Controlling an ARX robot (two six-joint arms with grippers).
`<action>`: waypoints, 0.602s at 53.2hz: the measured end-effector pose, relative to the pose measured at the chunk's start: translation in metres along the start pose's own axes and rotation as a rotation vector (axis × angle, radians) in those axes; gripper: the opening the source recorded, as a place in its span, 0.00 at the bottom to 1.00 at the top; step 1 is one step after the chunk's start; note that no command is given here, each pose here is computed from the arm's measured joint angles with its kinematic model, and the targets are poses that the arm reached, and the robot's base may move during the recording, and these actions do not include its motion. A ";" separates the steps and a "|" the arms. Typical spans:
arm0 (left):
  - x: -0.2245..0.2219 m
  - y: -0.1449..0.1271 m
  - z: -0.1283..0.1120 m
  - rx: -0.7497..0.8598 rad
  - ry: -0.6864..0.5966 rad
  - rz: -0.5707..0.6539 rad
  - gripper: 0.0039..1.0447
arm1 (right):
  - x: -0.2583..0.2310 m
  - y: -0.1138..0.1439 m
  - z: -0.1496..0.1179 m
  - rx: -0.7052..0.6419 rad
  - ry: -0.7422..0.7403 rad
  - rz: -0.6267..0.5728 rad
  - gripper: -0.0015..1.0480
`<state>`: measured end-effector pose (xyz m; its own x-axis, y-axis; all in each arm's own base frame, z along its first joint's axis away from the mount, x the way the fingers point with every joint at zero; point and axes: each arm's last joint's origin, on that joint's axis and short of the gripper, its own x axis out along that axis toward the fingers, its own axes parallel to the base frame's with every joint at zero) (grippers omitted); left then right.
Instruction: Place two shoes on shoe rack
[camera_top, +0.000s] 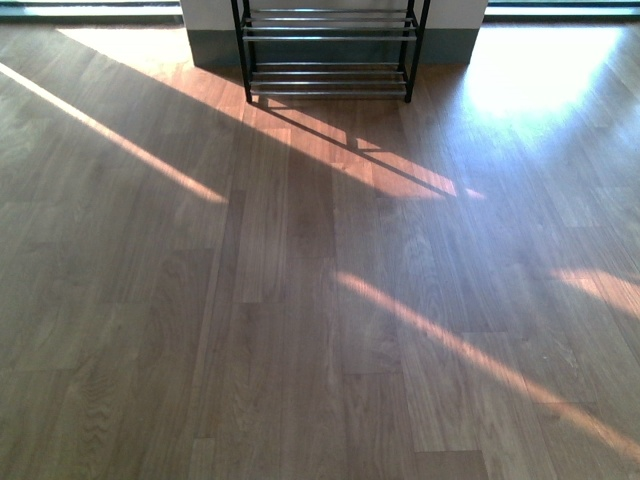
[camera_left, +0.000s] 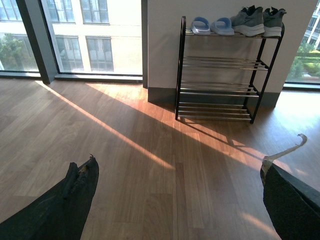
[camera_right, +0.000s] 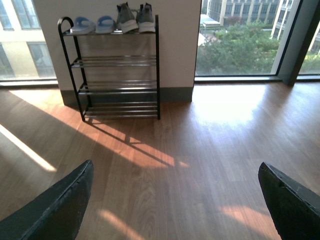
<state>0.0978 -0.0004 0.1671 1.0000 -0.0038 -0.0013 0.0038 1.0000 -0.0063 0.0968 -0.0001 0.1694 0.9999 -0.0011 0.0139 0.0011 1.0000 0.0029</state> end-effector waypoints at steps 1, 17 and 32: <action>0.000 0.000 0.000 0.000 0.000 0.000 0.91 | 0.000 0.000 0.000 0.000 0.000 0.000 0.91; 0.000 0.000 0.000 0.000 0.000 0.000 0.91 | 0.000 0.000 0.000 0.000 0.000 0.000 0.91; 0.000 0.000 0.000 0.000 0.000 0.000 0.91 | 0.000 0.000 0.000 0.000 0.000 0.000 0.91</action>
<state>0.0978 -0.0004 0.1672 1.0000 -0.0038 -0.0010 0.0038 1.0000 -0.0059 0.0968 -0.0001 0.1694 0.9999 -0.0011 0.0139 0.0011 1.0000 0.0029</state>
